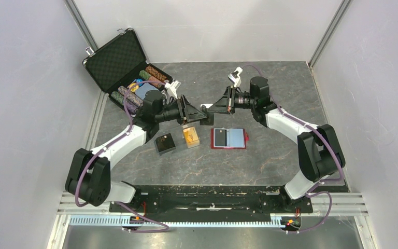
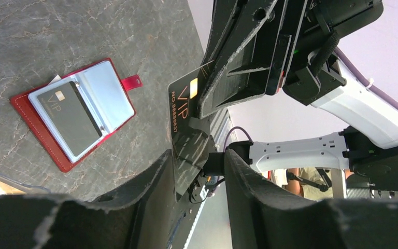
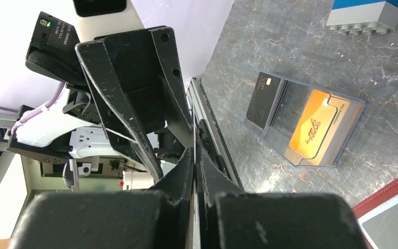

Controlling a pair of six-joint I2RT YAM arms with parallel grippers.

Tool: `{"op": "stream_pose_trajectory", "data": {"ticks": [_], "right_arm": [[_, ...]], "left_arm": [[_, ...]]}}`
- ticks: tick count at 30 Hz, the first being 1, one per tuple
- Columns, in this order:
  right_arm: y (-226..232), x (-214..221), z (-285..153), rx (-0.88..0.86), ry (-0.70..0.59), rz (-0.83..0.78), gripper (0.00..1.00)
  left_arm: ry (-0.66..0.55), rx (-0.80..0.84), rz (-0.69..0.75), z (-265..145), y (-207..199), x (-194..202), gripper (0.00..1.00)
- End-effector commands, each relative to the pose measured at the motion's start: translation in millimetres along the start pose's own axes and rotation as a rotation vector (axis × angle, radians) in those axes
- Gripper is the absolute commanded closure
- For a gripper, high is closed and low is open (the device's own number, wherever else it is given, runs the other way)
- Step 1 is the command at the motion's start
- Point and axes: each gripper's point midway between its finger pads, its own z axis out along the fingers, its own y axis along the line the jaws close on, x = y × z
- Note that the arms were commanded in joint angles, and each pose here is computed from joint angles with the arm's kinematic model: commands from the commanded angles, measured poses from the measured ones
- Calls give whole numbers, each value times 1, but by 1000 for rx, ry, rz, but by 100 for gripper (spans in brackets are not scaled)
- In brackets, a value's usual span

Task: Put the credit cards into the card holder
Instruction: Insert the credit card into the card holder.

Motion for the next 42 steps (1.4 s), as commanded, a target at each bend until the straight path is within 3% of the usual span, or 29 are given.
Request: {"op": "stream_pose_trajectory", "data": {"ticks": [1, 7, 11, 13, 19, 23, 28, 42], "right_arm": [[22, -11, -5, -28, -24, -93, 100], [22, -11, -5, -29, -22, -92, 100], [19, -7, -5, -30, -11, -89, 100], [17, -7, -5, -24, -9, -105, 96], [-15, -22, -21, 278, -6, -279, 50], [-35, -20, -36, 391, -5, -294, 31], [-54, -14, -55, 486, -17, -300, 20], [-98, 7, -96, 620, -6, -225, 11]], "left_arm": [[0, 70, 61, 2, -16, -10, 56], [9, 85, 57, 5, -17, -10, 74], [11, 86, 56, 5, -17, -11, 98], [9, 83, 53, 5, -17, -11, 98], [-23, -9, 43, 3, -1, -11, 98], [-34, -75, 36, 0, 10, -10, 98], [-1, -200, 45, -4, 28, -6, 98], [178, -367, 72, 14, 55, 31, 98]]}}
